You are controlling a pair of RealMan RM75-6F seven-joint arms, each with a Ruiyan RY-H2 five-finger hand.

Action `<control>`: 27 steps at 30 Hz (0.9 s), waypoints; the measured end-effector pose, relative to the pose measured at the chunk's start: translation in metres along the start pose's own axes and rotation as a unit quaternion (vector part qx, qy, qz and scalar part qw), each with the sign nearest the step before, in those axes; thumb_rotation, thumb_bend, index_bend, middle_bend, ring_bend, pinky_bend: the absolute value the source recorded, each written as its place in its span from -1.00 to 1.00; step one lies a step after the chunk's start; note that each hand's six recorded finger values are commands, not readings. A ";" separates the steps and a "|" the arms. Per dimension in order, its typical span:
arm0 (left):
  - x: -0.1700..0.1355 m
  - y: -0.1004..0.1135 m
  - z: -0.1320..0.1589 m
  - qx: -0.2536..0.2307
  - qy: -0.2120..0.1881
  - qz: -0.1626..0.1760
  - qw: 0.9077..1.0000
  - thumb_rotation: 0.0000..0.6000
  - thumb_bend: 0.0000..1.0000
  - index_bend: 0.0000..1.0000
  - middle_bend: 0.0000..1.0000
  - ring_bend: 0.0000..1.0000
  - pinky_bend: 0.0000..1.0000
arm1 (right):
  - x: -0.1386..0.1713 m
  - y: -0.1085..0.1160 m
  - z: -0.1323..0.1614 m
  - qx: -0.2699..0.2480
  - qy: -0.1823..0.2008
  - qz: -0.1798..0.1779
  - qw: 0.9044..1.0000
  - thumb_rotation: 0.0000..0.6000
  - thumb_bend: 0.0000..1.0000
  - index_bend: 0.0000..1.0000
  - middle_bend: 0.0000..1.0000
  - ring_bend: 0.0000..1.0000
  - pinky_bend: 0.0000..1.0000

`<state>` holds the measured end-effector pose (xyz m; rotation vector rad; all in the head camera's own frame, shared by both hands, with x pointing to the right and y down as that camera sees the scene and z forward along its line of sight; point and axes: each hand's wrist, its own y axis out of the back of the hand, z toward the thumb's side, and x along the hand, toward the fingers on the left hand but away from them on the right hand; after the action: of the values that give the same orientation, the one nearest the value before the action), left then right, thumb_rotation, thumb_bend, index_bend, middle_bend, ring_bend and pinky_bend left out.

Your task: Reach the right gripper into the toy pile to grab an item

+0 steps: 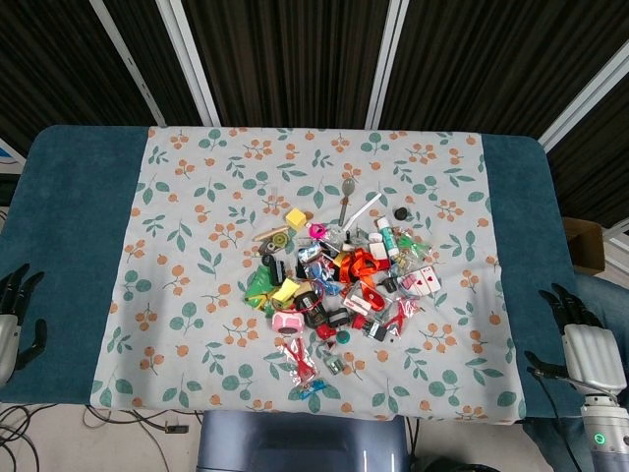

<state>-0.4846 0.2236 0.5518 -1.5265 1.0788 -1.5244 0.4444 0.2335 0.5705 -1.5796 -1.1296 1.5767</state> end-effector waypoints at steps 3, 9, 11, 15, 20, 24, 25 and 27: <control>0.000 0.000 0.001 -0.004 0.000 -0.001 1.000 1.00 0.14 -0.81 -1.00 -0.94 -0.91 | 0.000 0.002 -0.002 0.002 -0.001 -0.004 1.000 1.00 -0.57 -0.71 -0.78 -0.73 -0.47; -0.004 -0.004 0.004 -0.006 -0.007 -0.010 1.000 1.00 0.14 -0.81 -1.00 -0.94 -0.91 | -0.004 0.011 -0.008 0.002 -0.005 -0.010 1.000 1.00 -0.57 -0.71 -0.76 -0.73 -0.47; -0.004 -0.004 0.004 -0.008 -0.007 -0.011 1.000 1.00 0.14 -0.81 -1.00 -0.94 -0.91 | -0.009 0.014 -0.005 0.004 0.003 -0.007 1.000 1.00 -0.57 -0.71 -0.74 -0.73 -0.47; -0.003 -0.002 0.003 -0.013 -0.005 -0.010 1.000 1.00 0.14 -0.81 -1.00 -0.94 -0.91 | -0.026 0.021 0.012 0.001 0.035 0.007 0.999 1.00 -0.57 -0.71 -0.71 -0.73 -0.47; -0.001 0.001 0.001 -0.023 0.000 -0.007 1.000 1.00 0.14 -0.81 -1.00 -0.94 -0.91 | -0.052 0.022 0.044 -0.006 0.081 0.030 0.996 1.00 -0.57 -0.70 -0.66 -0.73 -0.47; -0.001 0.002 0.001 -0.025 0.001 -0.007 1.000 1.00 0.14 -0.81 -1.00 -0.94 -0.91 | -0.079 0.019 0.082 -0.004 0.122 0.049 0.991 1.00 -0.54 -0.68 -0.64 -0.73 -0.47; -0.001 0.002 0.001 -0.026 0.001 -0.007 1.000 1.00 0.14 -0.81 -1.00 -0.94 -0.91 | -0.084 0.017 0.090 -0.007 0.128 0.054 0.990 1.00 -0.53 -0.67 -0.64 -0.73 -0.47; 0.000 0.002 0.000 -0.028 0.002 -0.008 1.000 1.00 0.14 -0.81 -1.00 -0.94 -0.91 | -0.095 0.013 0.109 -0.018 0.142 0.068 0.987 1.00 -0.53 -0.66 -0.62 -0.73 -0.47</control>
<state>-0.4847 0.2232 0.5497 -1.5731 1.1225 -1.5206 0.3461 0.1282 0.5920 -1.8694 -0.9167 1.3645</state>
